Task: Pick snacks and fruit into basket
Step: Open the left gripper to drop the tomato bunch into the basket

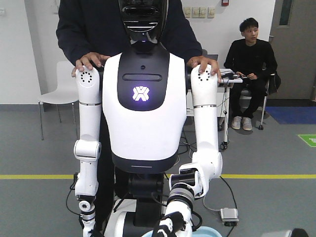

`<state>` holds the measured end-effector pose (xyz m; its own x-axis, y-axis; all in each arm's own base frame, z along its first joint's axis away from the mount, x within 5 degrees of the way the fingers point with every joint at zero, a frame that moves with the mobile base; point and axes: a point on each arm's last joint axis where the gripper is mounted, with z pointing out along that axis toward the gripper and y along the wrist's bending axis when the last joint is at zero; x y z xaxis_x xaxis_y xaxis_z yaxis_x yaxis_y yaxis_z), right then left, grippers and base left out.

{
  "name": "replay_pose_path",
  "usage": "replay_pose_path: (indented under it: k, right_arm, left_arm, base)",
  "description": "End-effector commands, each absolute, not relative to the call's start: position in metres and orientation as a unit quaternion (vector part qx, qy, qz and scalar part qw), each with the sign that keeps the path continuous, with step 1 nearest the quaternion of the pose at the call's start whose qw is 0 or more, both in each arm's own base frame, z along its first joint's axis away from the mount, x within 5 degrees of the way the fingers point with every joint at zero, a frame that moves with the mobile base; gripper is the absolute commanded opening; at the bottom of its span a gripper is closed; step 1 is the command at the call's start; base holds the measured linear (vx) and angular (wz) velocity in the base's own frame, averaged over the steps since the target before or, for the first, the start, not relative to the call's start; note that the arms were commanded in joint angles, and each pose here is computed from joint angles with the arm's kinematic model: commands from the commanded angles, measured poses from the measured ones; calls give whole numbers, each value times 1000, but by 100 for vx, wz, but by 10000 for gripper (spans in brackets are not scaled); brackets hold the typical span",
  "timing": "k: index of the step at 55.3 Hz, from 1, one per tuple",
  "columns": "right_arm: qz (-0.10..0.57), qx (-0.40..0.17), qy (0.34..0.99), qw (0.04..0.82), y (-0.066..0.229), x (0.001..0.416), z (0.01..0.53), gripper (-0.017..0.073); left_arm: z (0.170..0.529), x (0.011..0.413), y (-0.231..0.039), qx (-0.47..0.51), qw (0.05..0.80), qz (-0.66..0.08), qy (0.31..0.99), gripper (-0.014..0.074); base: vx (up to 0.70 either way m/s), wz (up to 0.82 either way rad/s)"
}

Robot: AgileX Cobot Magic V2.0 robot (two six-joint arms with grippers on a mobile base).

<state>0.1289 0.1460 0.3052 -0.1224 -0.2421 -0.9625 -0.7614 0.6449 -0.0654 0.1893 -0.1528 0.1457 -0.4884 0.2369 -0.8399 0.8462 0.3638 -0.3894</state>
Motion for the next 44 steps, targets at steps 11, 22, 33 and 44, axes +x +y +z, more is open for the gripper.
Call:
replay_pose_path:
  k: [11,22,33,44]
  right_arm:
    - [233,-333,679,612,144,131,325,-8]
    - [233,-333,679,612,144,131,325,-8]
    - [233,-333,679,612,144,131,325,-8]
    - [233,-333,679,612,144,131,325,-8]
  left_arm:
    - [169,211,-165,344,400,-463,712,163]
    - [170,215,-167,324,373,-476,727,514]
    - [168,215,-166,325,371,-468,733,731]
    - [169,214,-161,340,371,-427,751,651]
  base:
    - [0,0]
    - [0,0]
    - [0,0]
    - [0,0]
